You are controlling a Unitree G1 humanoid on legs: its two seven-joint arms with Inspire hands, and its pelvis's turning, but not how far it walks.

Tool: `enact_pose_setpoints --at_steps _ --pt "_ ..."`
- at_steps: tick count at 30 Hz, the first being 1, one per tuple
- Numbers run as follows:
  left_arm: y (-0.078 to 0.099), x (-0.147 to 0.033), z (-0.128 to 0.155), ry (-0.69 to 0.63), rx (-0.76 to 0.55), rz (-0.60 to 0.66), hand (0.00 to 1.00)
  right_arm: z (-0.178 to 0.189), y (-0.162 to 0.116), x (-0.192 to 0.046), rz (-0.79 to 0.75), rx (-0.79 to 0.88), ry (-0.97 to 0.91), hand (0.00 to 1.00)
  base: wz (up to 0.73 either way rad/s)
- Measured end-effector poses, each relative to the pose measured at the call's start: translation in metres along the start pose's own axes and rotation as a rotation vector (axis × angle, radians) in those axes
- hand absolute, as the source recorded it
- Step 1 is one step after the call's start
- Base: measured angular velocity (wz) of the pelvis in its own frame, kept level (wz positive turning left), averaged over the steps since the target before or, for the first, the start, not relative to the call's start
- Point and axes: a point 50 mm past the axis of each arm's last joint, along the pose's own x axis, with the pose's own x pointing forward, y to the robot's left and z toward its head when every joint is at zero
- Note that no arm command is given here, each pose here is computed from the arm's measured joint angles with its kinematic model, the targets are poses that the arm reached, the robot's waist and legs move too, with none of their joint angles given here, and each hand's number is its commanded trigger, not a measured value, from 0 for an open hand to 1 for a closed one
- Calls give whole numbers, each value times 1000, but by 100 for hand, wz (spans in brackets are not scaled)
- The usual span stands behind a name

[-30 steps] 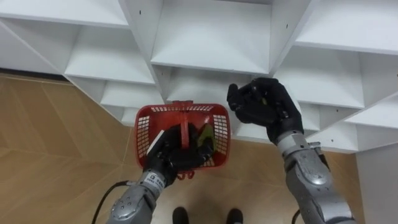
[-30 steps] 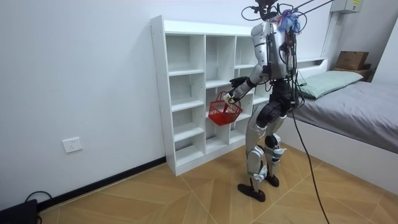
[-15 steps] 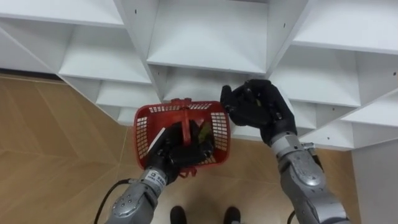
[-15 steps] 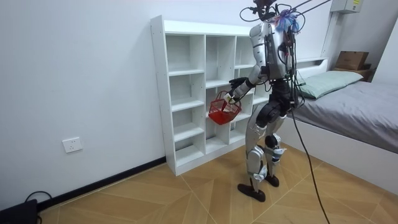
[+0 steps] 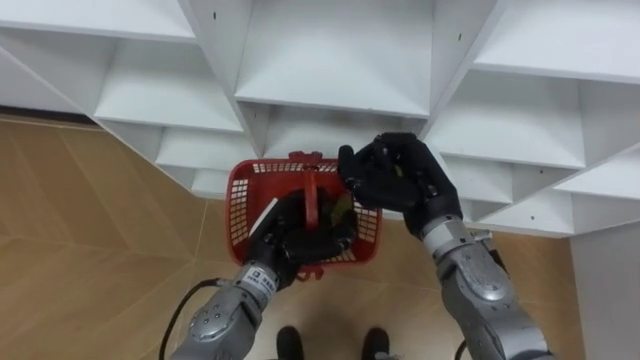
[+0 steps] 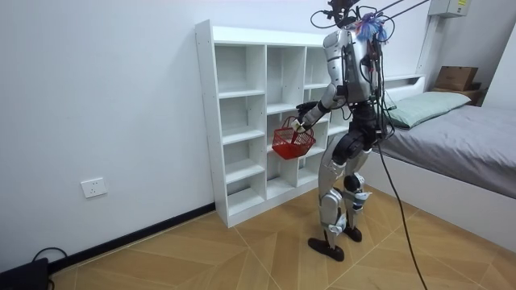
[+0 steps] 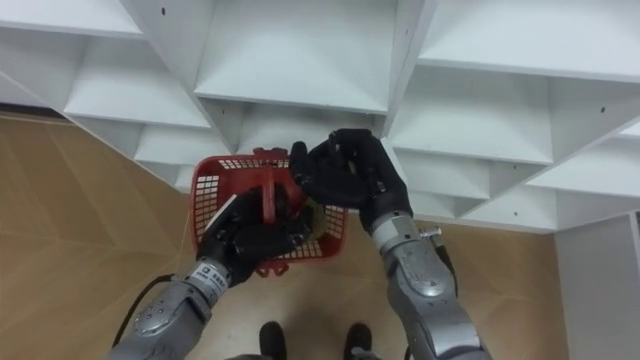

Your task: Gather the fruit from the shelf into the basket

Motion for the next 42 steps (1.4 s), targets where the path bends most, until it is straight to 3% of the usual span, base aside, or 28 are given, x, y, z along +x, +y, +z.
enact_pose_setpoints --at_steps 7,9,11,13,14,16,18,20,42 --pt "-6 2 -1 -5 -20 -12 100 -1 5 1 27 8 0 100 0" --pt "-9 3 -2 -4 -20 -22 100 -1 7 1 35 4 1 88 0" --pt "-10 3 -1 -6 -22 -25 100 -1 9 1 38 -10 1 83 0" --pt "-10 3 -1 -6 -22 -25 100 -1 10 1 35 -24 -2 71 0" --pt "-10 3 -1 -6 -22 -25 100 -1 10 1 35 -23 -3 60 0" --pt "-10 3 -1 -7 -23 -25 100 0 11 2 34 -21 -8 51 0" --pt "-9 3 -1 -9 -23 -23 100 1 11 3 35 -21 -14 16 0" --pt "-9 3 0 -11 -23 -23 100 2 11 3 31 -24 -24 0 0" --pt "-10 3 8 -51 -116 -59 100 5 5 3 -3 -59 -34 0 -1"
